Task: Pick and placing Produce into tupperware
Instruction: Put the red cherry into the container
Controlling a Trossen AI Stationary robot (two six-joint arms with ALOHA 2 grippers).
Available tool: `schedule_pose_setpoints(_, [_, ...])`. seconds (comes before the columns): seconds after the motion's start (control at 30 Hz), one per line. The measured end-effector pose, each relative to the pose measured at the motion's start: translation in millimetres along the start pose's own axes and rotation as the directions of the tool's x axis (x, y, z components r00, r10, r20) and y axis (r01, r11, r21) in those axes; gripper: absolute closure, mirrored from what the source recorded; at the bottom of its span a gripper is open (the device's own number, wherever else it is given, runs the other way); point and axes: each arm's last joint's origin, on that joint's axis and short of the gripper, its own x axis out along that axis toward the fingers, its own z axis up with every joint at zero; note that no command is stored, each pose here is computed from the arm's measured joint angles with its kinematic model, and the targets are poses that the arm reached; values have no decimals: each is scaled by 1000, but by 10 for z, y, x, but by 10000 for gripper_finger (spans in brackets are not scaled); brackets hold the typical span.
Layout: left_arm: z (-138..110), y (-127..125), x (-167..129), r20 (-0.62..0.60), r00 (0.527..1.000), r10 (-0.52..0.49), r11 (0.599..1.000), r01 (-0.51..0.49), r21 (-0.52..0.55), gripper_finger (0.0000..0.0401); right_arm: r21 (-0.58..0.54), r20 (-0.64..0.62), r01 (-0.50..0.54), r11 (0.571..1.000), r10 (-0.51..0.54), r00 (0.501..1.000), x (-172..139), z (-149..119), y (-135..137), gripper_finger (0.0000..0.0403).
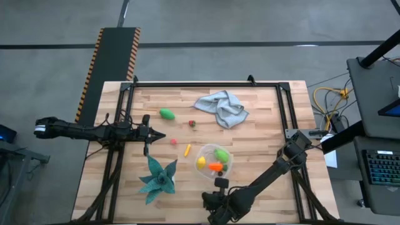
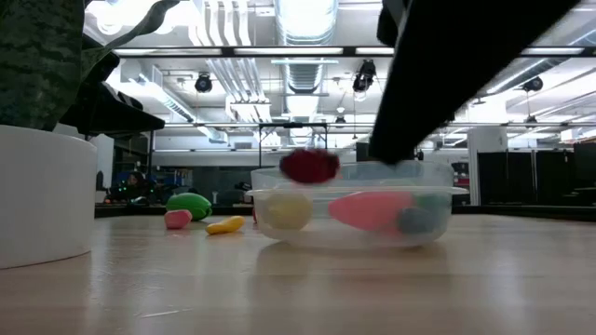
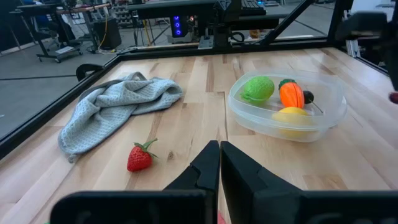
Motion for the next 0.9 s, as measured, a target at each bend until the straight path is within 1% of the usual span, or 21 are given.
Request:
schedule_pose_setpoints(0.1, [0, 0, 0, 0, 1000, 1, 1000, -1, 0, 401, -30, -2, 92, 995, -92, 996, -74, 23, -65, 394])
schedule_pose_setpoints(0.23, [-1, 0, 0, 0, 1000, 0, 1000, 0, 0, 401, -66, -4, 207, 976, -208, 978, -157, 57, -169, 394])
schedule_pose_setpoints(0.4, [0, 0, 0, 0, 1000, 0, 1000, 0, 0, 401, -86, -43, 290, 953, -294, 955, -156, 125, -345, 394])
schedule_pose_setpoints(0.77, [-1, 0, 0, -1, 1000, 0, 1000, 0, 0, 401, -114, -111, 350, 930, -362, 926, -48, 343, -740, 394])
schedule_pose_setpoints(0.9, [-2, 0, 0, -1, 1000, 0, 1000, 0, 0, 401, -108, -169, 316, 943, -330, 929, 15, 433, -895, 394])
